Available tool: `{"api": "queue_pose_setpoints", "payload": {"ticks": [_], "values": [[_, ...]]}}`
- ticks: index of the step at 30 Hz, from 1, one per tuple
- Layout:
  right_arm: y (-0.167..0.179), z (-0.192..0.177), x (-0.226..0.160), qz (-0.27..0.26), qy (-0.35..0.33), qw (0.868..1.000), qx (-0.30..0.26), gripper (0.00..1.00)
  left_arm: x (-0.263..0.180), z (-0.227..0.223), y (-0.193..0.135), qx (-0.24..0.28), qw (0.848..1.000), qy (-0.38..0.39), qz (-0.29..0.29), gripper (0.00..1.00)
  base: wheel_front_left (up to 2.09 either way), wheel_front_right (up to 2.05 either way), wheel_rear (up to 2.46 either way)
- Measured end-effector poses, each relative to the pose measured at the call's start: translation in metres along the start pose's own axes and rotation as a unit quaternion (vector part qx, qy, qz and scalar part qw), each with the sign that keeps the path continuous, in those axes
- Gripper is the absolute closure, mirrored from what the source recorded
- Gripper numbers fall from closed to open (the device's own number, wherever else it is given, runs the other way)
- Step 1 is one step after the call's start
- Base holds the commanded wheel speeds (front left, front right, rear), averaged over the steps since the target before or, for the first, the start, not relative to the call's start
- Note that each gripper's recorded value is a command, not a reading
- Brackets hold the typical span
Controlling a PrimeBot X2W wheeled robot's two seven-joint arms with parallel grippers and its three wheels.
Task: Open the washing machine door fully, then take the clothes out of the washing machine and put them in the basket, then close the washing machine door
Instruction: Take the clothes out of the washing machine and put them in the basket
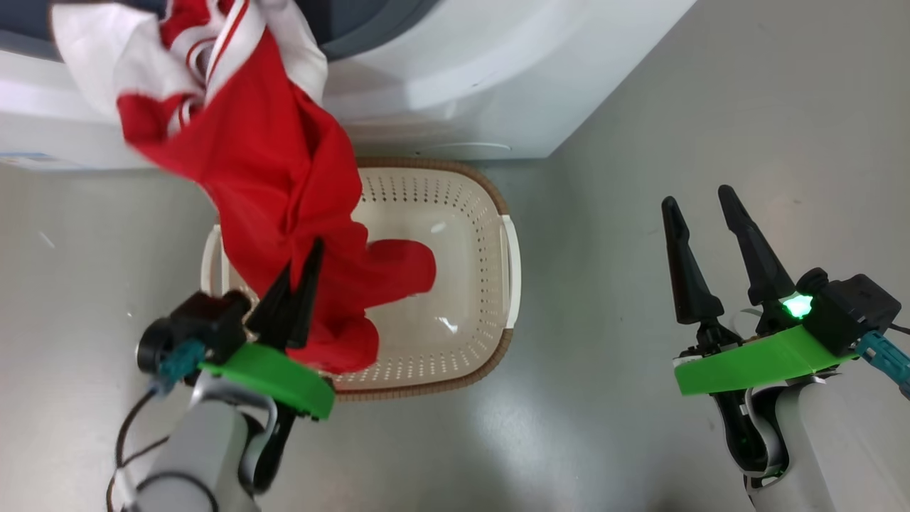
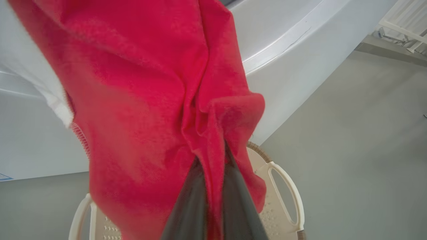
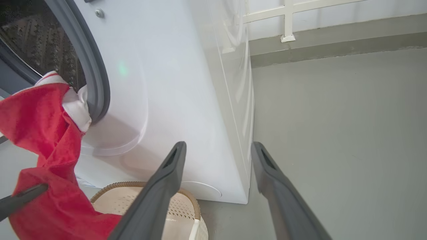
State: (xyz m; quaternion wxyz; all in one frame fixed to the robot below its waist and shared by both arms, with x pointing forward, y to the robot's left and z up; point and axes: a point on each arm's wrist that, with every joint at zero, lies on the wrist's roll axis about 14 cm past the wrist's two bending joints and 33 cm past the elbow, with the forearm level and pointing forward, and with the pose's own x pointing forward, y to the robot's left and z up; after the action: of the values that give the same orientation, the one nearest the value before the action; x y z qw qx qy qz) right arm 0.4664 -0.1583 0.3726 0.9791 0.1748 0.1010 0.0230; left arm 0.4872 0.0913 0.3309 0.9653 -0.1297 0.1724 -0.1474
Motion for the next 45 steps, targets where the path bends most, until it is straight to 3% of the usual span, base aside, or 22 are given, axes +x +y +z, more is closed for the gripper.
{"api": "queue_pose_setpoints", "payload": {"ticks": [21,36,37,38,39,40,41,45], "values": [[-0.017,-0.026,0.022,-0.012,0.020,1.000,-0.001,0.00,0.041,-0.107,0.017,0.029,0.984,0.173,-0.009,1.00,0.00,0.00,0.00],[-0.029,-0.042,0.020,-0.023,0.040,0.999,-0.006,0.00,0.053,-0.142,0.018,0.027,0.973,0.229,-0.023,1.00,0.00,0.00,0.00],[-0.028,-0.041,0.021,-0.022,0.038,0.999,-0.006,0.00,0.054,-0.141,0.019,0.025,0.973,0.228,-0.022,0.95,0.00,0.00,0.00],[-0.028,-0.039,0.023,-0.021,0.036,0.999,-0.007,0.00,0.055,-0.140,0.019,0.023,0.973,0.227,-0.020,0.64,0.00,0.00,0.00],[-0.028,-0.038,0.023,-0.020,0.034,0.999,-0.007,0.00,0.055,-0.139,0.020,0.023,0.973,0.227,-0.019,0.51,0.00,0.00,0.00],[-0.027,-0.038,0.024,-0.020,0.033,0.999,-0.007,0.00,0.055,-0.139,0.022,0.023,0.974,0.227,-0.018,0.17,0.00,0.00,0.00],[-0.027,-0.037,0.024,-0.020,0.033,0.999,-0.007,0.00,0.055,-0.137,0.023,0.022,0.974,0.226,-0.016,0.00,0.00,0.00,0.00],[-0.025,-0.035,0.024,-0.018,0.031,0.999,-0.006,0.00,0.057,-0.130,0.025,0.019,0.976,0.218,-0.011,0.00,0.00,0.00,0.00]]}}
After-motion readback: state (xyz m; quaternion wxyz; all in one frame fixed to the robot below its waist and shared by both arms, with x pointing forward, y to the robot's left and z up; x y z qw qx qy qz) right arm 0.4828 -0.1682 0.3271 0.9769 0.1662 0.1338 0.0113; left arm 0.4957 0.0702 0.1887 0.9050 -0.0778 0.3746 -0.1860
